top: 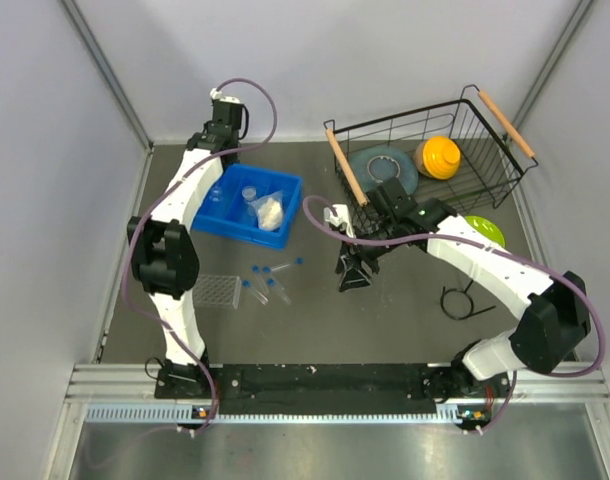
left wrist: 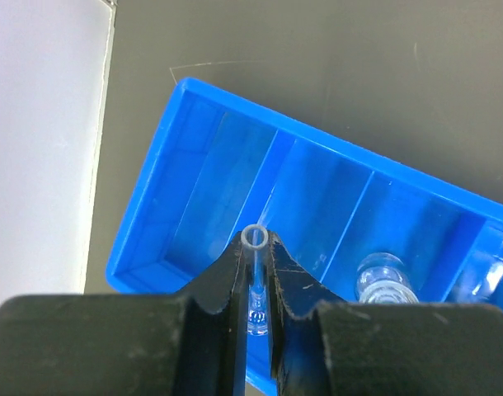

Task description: Organize the chemistry lab equipment

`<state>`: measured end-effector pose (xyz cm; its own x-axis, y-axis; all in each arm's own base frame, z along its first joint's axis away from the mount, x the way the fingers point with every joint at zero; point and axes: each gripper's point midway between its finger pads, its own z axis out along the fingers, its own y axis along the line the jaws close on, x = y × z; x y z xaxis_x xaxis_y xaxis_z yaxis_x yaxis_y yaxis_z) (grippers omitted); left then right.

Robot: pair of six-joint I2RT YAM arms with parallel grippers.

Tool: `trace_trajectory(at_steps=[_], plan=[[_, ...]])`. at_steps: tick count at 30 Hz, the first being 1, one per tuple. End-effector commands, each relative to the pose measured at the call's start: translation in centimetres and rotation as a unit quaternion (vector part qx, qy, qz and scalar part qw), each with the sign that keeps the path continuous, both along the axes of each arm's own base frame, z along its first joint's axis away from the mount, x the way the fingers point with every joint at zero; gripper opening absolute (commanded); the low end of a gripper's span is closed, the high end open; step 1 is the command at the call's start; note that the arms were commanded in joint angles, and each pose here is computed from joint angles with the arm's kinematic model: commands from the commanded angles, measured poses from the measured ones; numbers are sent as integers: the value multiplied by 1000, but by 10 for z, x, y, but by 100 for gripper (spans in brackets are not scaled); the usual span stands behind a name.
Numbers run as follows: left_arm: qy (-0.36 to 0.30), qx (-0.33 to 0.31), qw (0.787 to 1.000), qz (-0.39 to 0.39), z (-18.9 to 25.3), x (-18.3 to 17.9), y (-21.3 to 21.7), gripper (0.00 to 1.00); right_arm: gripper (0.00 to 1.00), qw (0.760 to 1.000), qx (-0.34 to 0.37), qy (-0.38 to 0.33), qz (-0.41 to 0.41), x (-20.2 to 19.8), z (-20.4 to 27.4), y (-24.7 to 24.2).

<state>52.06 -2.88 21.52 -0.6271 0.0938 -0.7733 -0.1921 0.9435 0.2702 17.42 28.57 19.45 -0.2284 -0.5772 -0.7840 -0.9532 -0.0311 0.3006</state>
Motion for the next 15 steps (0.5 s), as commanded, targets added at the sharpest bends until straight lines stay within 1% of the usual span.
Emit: trace_trajectory(at_steps=[1, 8, 9, 12, 15], plan=[[11, 19, 1000, 4, -6, 12, 11, 6, 57, 999, 29, -24, 10, -1, 16, 0], [46, 16, 999, 5, -41, 18, 19, 8, 57, 999, 25, -21, 9, 0, 12, 0], [55, 16, 998, 4, -49, 19, 19, 10, 57, 999, 25, -21, 10, 0, 12, 0], [69, 13, 998, 4, -64, 20, 19, 11, 57, 1000, 22, -19, 7, 1, 11, 0], [77, 5, 997, 2, -75, 22, 18, 15, 57, 1000, 21, -18, 7, 0, 10, 0]])
